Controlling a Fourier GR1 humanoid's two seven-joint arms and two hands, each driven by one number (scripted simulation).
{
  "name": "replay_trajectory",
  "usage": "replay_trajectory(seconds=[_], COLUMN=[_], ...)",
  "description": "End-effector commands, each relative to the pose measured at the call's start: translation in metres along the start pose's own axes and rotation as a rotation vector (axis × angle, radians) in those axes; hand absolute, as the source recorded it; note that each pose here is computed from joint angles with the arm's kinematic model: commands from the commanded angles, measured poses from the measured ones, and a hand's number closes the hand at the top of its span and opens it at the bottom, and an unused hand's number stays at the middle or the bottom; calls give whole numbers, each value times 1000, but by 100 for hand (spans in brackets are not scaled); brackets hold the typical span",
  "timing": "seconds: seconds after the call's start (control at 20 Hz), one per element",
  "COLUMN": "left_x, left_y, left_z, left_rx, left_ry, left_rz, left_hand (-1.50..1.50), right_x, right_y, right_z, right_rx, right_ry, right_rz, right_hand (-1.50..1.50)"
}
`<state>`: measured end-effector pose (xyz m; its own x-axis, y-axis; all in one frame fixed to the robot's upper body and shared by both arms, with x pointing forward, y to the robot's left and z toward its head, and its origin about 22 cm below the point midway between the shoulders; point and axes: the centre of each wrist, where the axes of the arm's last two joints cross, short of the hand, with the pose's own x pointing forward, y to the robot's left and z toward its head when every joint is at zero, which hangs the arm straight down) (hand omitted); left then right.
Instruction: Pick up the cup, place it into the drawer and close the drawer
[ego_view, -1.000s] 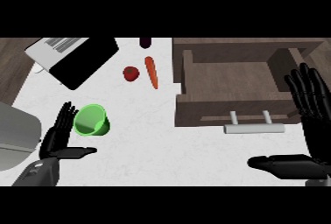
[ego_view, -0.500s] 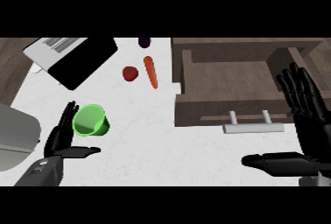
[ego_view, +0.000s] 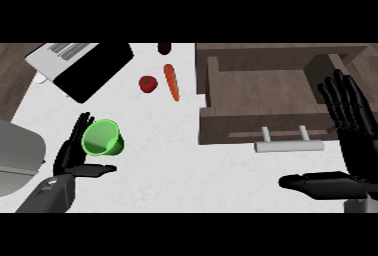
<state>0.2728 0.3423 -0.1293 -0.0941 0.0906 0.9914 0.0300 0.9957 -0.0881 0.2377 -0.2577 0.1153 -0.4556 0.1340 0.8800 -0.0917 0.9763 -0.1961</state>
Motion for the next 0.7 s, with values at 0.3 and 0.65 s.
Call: replay_trajectory(seconds=[0.3,0.65], left_x=[0,-9], left_y=[-26,-39], left_z=[-19,-11], left_rx=[-142,-205], left_ry=[-113,-128], left_rz=[220,360], left_hand=[150,150], right_x=[-5,-5], right_y=[0,5], right_z=[11,3], right_rx=[5,13], right_ry=[18,17], right_rz=[-16,-21], right_hand=[-150,-150])
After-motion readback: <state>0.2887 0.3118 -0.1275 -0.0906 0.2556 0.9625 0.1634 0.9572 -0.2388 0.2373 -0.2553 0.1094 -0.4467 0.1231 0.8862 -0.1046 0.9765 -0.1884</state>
